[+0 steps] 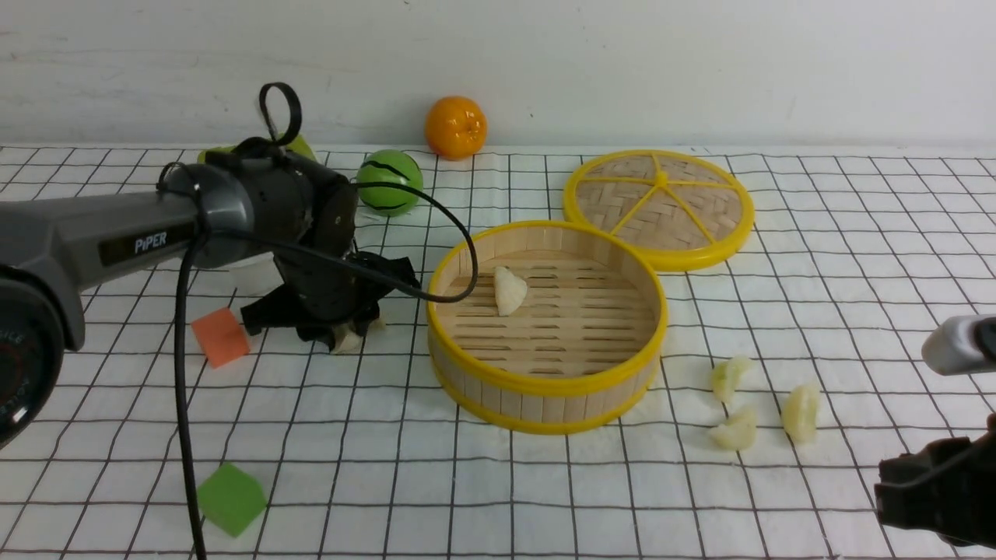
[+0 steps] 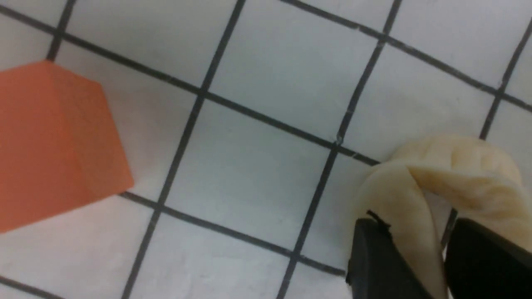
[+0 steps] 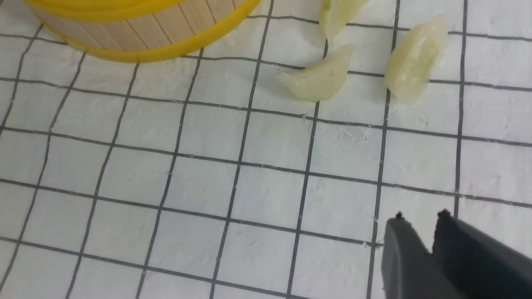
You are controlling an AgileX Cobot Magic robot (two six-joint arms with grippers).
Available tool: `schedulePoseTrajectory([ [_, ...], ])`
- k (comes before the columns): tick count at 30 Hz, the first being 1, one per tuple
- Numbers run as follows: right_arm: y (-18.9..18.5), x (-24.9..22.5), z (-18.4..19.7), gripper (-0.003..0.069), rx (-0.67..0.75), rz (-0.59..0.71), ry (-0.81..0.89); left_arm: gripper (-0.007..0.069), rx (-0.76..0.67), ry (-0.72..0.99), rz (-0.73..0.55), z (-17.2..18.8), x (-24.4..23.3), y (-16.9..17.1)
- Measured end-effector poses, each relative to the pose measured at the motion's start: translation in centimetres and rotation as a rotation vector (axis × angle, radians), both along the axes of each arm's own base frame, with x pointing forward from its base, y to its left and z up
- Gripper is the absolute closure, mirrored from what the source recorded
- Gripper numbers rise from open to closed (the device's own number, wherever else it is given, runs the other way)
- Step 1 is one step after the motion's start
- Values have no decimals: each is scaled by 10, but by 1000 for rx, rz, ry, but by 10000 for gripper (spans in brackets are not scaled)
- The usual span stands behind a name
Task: Put the dumplings into the steamer on the table with the white tablecloth.
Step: 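Reach for and grasp a dumpling on the table with the left gripper, then place the dumpling into the bamboo steamer basket with the left gripper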
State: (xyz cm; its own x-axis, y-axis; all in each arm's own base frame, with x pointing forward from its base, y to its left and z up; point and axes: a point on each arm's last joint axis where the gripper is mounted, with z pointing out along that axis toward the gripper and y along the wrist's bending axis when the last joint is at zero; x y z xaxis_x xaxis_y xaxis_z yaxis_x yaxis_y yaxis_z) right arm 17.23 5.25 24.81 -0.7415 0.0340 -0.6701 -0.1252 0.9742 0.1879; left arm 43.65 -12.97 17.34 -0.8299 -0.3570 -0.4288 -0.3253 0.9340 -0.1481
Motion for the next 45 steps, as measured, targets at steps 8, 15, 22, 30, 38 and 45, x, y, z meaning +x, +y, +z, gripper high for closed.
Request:
schedulePoseTrajectory([
  [8, 0, 0, 0, 536, 1, 0, -2, 412, -45, -88, -129, 67, -12, -3],
  [15, 0, 1, 1, 534, 6, -2, -21, 412, -225, -204, -422, 124, -17, -67],
  [22, 0, 1, 1, 534, 7, -2, -22, 412, -257, -189, -566, 85, -2, -143],
  [30, 0, 1, 1, 534, 7, -2, -22, 413, -227, -161, -567, 36, 18, -158],
  [38, 0, 1, 1, 530, 9, -3, -21, 403, -188, -181, -574, 28, 22, -157],
  [45, 1, 1, 1, 524, 12, -4, -20, 267, -185, -160, -553, 27, 22, -156],
])
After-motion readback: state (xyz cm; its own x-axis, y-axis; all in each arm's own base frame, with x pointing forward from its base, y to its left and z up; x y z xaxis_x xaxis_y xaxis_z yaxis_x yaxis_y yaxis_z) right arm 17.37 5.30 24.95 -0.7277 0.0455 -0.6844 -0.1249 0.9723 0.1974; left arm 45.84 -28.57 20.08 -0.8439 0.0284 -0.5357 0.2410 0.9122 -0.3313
